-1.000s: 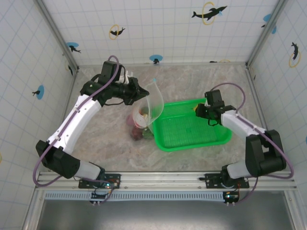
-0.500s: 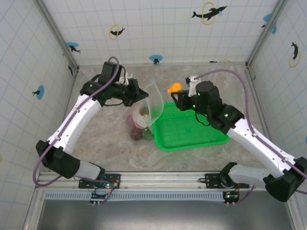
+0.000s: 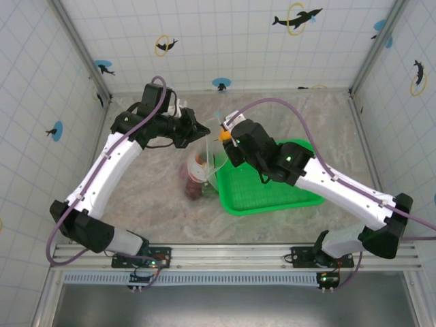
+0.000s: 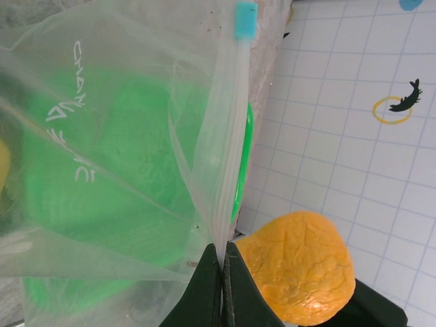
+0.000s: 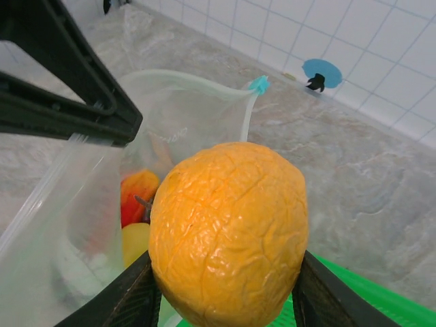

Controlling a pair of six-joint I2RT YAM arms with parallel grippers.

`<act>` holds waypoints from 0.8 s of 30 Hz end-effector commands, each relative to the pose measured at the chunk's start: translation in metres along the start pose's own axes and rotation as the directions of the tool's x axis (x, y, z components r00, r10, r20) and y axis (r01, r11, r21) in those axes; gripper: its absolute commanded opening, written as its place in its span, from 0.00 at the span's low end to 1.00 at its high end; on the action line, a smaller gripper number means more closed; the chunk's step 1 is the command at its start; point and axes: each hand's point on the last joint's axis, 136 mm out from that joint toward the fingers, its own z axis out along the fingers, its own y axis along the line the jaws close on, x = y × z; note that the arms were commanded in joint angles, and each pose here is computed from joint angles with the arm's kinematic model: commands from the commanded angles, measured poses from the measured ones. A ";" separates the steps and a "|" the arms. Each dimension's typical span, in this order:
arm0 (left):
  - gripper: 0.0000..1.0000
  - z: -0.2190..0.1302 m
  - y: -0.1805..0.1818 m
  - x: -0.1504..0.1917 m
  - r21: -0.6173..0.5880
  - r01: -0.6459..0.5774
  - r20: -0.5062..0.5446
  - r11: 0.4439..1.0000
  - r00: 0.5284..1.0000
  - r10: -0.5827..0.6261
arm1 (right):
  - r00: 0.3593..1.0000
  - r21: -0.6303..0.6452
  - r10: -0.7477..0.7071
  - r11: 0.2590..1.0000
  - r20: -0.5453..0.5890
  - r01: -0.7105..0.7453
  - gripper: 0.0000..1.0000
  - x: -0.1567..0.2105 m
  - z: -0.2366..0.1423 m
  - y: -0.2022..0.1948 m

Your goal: Place the food in the zip-top bag and seal the zipper

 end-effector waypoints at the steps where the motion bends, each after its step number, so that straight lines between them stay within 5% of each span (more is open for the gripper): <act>1: 0.00 -0.002 -0.008 0.001 0.012 -0.007 0.005 1.000 1.000 0.007 | 0.992 0.089 -0.127 0.988 0.013 0.126 0.50 -0.015 -0.009 -0.004; 8: 0.00 0.002 -0.013 0.001 0.016 -0.019 -0.001 1.000 1.000 0.019 | 0.950 0.098 -0.309 0.945 -0.049 0.313 0.53 -0.016 0.007 0.027; 24: 0.00 0.004 -0.005 0.001 -0.006 -0.023 0.002 1.000 1.000 0.023 | 0.949 0.073 -0.307 0.947 -0.071 0.312 0.56 -0.013 0.016 0.027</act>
